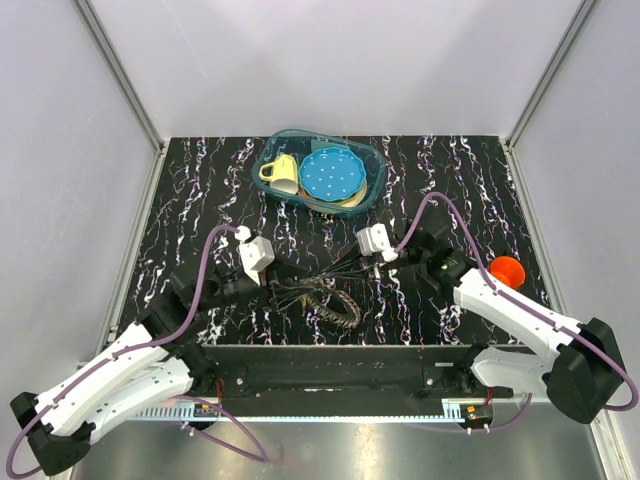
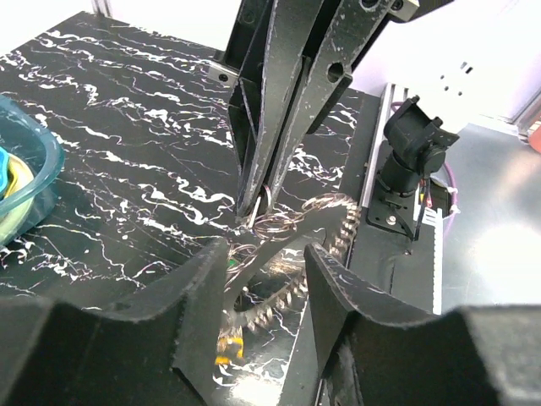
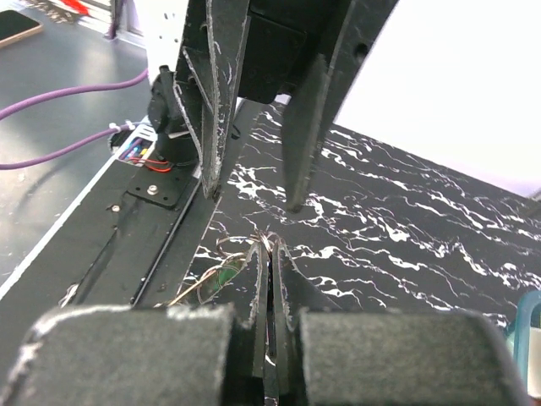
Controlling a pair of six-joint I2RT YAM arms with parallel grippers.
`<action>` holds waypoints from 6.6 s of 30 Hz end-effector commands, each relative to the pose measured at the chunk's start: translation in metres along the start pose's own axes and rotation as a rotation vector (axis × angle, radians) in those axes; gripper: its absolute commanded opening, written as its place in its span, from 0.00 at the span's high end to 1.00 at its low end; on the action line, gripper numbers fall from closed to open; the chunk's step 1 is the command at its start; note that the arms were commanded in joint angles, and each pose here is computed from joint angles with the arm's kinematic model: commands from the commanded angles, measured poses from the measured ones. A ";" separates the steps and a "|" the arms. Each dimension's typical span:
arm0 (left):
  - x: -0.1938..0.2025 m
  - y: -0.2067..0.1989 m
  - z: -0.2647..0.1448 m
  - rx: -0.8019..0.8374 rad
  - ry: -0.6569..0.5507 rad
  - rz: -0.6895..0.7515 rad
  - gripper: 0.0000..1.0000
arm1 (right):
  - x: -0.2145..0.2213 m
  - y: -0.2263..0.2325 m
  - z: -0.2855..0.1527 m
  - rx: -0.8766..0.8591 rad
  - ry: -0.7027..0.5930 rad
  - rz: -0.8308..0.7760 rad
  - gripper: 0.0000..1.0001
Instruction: Remove the keys from the keyring
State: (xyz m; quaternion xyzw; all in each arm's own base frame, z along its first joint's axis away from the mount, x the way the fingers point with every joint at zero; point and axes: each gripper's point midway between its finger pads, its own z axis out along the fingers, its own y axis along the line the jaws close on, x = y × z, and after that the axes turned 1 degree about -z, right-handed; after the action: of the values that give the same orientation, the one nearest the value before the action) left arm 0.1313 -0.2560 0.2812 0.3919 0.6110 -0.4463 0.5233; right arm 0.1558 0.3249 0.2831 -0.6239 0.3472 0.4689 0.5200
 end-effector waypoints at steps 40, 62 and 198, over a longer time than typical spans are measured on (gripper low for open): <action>-0.018 0.053 0.027 -0.247 -0.134 0.002 0.56 | -0.011 -0.053 -0.016 0.364 -0.031 0.047 1.00; -0.015 0.074 0.030 -0.362 -0.097 0.005 0.63 | 0.003 -0.034 -0.009 0.280 -0.011 -0.070 1.00; -0.017 0.041 0.000 -0.294 -0.171 -0.161 0.62 | -0.015 -0.043 0.019 0.128 -0.044 -0.267 1.00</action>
State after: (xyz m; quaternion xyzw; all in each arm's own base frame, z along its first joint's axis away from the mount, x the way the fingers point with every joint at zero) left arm 0.1672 -0.2419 0.2625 0.2259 0.6787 -0.4193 0.5591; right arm 0.1902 0.3508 0.2826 -0.6256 0.3136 0.3989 0.5926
